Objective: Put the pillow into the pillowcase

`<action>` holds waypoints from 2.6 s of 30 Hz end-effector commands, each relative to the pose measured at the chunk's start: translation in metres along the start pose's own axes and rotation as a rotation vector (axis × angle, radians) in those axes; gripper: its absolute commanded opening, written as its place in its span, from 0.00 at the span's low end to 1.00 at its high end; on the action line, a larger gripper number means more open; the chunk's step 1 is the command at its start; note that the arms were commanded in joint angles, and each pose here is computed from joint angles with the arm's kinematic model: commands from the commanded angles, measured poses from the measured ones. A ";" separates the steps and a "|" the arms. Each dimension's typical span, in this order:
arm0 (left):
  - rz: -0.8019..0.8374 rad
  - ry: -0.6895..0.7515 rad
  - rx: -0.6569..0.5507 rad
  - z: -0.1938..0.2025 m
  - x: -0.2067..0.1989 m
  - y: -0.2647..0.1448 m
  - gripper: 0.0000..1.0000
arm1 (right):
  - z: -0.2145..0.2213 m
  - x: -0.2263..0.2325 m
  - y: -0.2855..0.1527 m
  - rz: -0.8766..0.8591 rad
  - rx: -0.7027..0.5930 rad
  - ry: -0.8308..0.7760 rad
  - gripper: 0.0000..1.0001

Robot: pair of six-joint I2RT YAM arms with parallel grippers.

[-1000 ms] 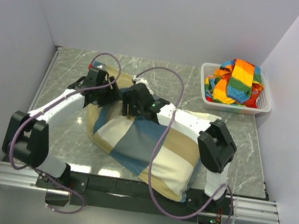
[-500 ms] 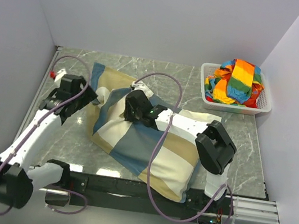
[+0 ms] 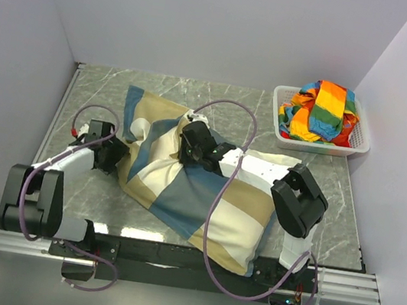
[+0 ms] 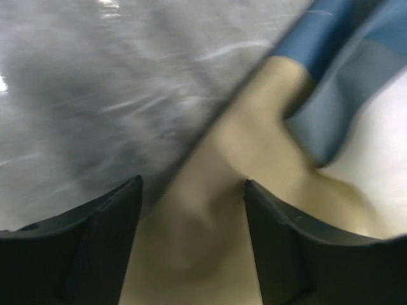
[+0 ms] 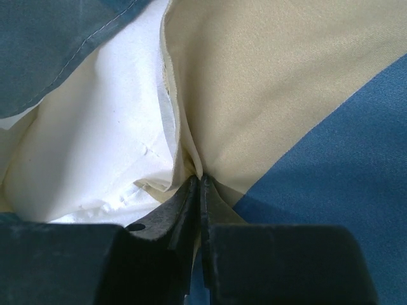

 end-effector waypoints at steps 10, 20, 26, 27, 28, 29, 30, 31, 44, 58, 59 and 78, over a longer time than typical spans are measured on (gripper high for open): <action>0.035 -0.019 -0.364 -0.057 -0.021 -0.082 0.01 | -0.024 -0.009 -0.028 0.013 -0.050 -0.010 0.06; -0.005 -0.013 -0.401 -0.021 0.035 -0.129 0.41 | -0.041 0.006 -0.053 -0.078 -0.072 -0.010 0.01; 0.206 0.089 -0.392 -0.036 -0.003 -0.150 0.63 | -0.027 0.017 -0.071 -0.129 -0.066 -0.076 0.13; 0.218 0.130 -0.380 -0.038 -0.010 -0.151 0.62 | -0.028 0.017 -0.072 -0.134 -0.076 -0.081 0.18; 0.228 0.171 -0.340 -0.037 -0.016 -0.143 0.60 | -0.030 0.018 -0.074 -0.136 -0.090 -0.084 0.24; 0.255 0.205 -0.295 -0.030 -0.022 -0.141 0.60 | -0.033 0.016 -0.071 -0.119 -0.103 -0.094 0.35; 0.269 0.232 -0.269 -0.025 -0.025 -0.138 0.62 | -0.043 0.021 -0.073 -0.101 -0.117 -0.105 0.39; 0.280 0.255 -0.248 -0.020 -0.029 -0.134 0.63 | -0.045 0.019 -0.061 -0.046 -0.114 -0.119 0.41; 0.234 0.340 -0.163 0.045 -0.014 -0.108 0.68 | -0.117 0.048 0.030 -0.064 -0.151 -0.491 0.57; 0.232 0.378 -0.203 0.042 -0.032 -0.088 0.28 | -0.127 0.048 0.068 -0.178 -0.160 -0.546 0.16; 0.237 0.389 -0.201 0.042 -0.031 -0.089 0.14 | -0.128 0.048 0.066 -0.179 -0.163 -0.545 0.10; 0.366 0.414 -0.102 0.045 -0.023 -0.138 0.12 | -0.168 0.021 0.010 -0.089 -0.212 -0.532 0.00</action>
Point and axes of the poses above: each gripper's point midway between its finger pads, its own y axis out along the fingers, its own x axis along the line the jaws close on, z = x × y, the point moved 9 cm from there along -y, back along the fingers, and after that the axes turned 7 degrees about y, right-handed, at the moved point
